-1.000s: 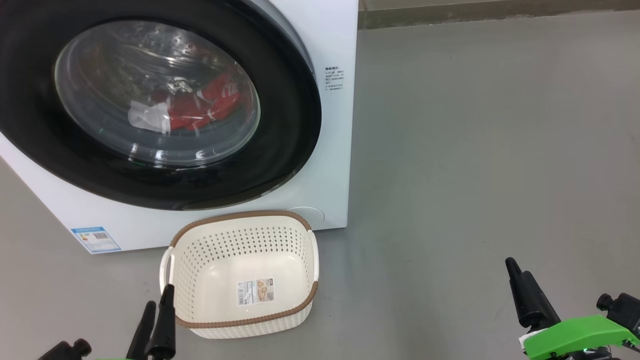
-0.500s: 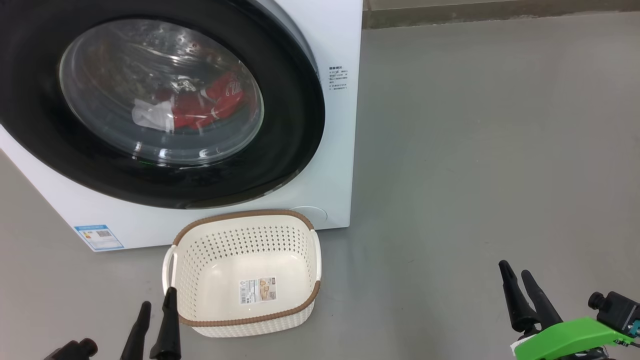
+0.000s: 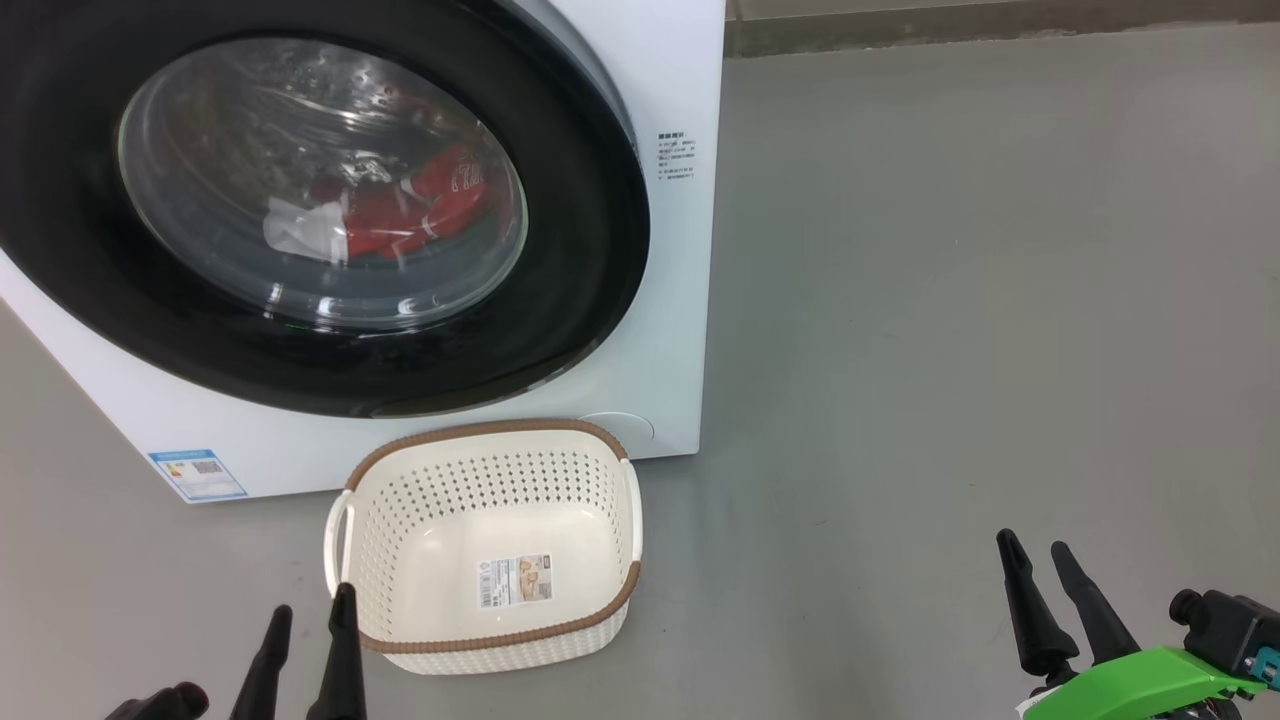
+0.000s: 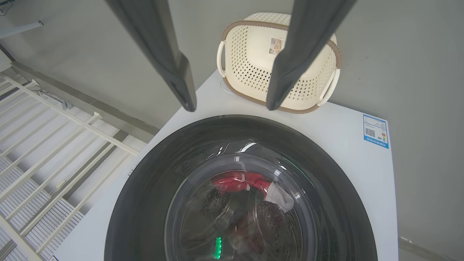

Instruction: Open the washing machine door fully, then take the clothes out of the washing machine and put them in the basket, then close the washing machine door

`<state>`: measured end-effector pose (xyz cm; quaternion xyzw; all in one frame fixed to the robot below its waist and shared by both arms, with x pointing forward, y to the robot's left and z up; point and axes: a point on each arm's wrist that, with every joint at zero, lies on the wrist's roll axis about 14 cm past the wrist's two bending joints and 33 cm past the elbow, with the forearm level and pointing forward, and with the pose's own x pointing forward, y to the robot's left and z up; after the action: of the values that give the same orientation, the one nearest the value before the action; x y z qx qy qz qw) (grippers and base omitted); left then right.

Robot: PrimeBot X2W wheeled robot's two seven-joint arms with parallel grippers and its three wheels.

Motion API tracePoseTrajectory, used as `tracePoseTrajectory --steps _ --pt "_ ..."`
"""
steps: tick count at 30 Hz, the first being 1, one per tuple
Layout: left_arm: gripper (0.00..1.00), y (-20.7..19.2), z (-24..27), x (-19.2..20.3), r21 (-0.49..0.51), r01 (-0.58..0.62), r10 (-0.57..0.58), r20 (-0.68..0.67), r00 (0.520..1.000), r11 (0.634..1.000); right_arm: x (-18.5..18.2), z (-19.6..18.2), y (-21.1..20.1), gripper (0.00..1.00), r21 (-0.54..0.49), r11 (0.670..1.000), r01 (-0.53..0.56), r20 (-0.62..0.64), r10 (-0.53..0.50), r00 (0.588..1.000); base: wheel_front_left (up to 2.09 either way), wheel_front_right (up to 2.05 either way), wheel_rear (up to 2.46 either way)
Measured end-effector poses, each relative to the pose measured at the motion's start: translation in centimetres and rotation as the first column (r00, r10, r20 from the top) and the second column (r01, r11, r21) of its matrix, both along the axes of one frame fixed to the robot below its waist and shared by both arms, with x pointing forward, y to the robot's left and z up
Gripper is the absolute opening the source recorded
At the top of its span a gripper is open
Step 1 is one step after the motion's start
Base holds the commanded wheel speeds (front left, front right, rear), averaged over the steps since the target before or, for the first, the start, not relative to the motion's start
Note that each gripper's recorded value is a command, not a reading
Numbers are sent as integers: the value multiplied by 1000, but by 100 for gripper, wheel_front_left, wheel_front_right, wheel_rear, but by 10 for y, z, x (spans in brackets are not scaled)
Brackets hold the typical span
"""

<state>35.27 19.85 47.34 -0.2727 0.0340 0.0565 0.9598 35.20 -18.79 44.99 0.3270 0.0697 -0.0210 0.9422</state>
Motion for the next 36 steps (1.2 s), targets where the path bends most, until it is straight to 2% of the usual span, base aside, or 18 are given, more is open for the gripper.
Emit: tracePoseTrajectory --steps 15,28,36 --pt "100 0 1 1 176 19 -22 12 1000 984 -2 -1 -6 100 -147 989 -2 16 4 1000 0 0 0" --pt "100 -1 6 -5 335 36 -48 29 998 941 -12 2 -12 100 -263 965 -1 35 11 999 0 0 0" --pt "100 -3 10 -7 401 51 -75 46 996 915 -11 9 -14 100 -326 945 2 67 21 998 0 0 0"
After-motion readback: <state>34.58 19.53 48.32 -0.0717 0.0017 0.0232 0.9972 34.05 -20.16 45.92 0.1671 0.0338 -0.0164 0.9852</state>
